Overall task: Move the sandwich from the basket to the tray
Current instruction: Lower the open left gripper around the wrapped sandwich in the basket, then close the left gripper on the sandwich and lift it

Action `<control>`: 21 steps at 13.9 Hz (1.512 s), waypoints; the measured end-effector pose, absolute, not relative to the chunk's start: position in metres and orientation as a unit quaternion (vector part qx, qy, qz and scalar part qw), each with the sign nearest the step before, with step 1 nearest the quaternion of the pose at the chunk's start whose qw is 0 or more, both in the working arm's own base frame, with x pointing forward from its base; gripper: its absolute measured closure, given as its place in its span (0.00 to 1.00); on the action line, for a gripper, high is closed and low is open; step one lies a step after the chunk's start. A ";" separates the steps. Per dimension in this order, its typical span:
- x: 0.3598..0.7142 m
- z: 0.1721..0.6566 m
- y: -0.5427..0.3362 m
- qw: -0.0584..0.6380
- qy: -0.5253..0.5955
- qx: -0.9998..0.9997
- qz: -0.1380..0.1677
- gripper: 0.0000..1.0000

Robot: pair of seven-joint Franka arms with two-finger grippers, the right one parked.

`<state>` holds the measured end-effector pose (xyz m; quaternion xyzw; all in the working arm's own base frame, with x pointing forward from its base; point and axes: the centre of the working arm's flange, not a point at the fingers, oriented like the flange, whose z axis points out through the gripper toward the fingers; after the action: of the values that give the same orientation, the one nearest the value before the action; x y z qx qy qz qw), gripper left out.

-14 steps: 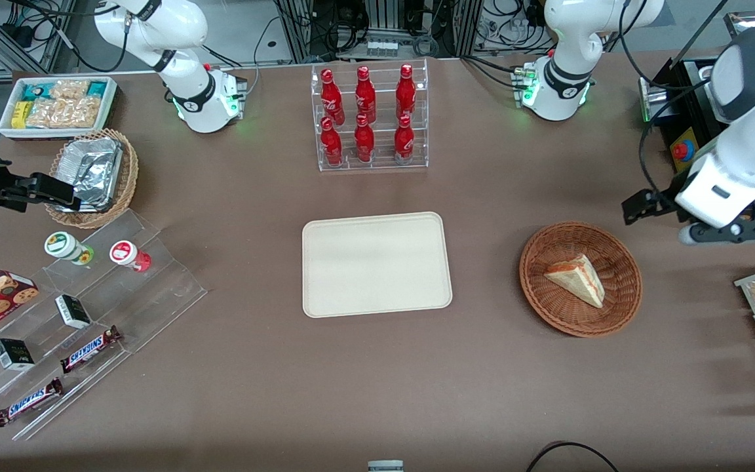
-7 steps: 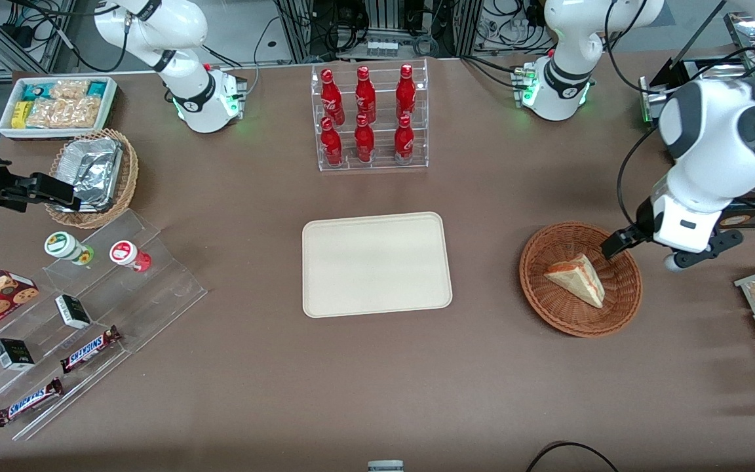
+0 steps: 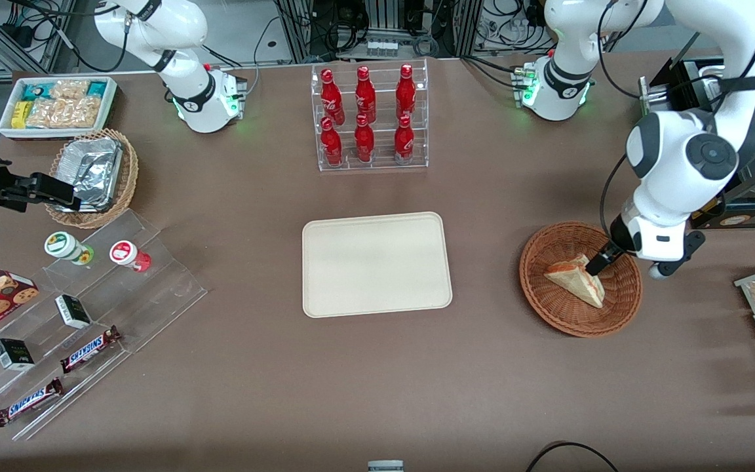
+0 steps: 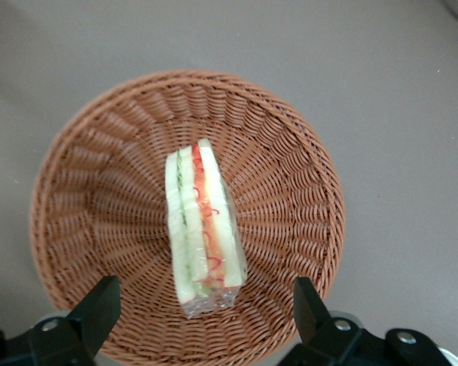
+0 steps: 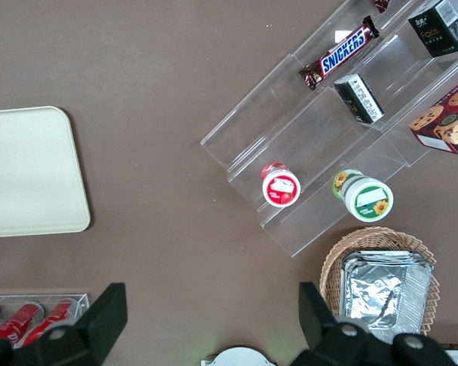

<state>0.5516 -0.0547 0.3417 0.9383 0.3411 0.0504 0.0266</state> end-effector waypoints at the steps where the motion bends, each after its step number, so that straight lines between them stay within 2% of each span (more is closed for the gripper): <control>1: 0.553 0.334 -0.059 0.028 0.347 0.936 0.049 0.00; 13: 0.549 0.265 -0.063 0.023 0.362 0.932 0.020 0.00; 15: 0.548 0.258 -0.062 0.022 0.363 0.931 0.017 0.04; 19: 0.551 0.256 -0.061 0.025 0.374 0.927 0.021 0.51; 21: 0.558 0.264 -0.062 0.029 0.375 0.926 0.028 0.65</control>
<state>0.5577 -0.0616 0.2642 0.9262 0.3748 0.0280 0.0289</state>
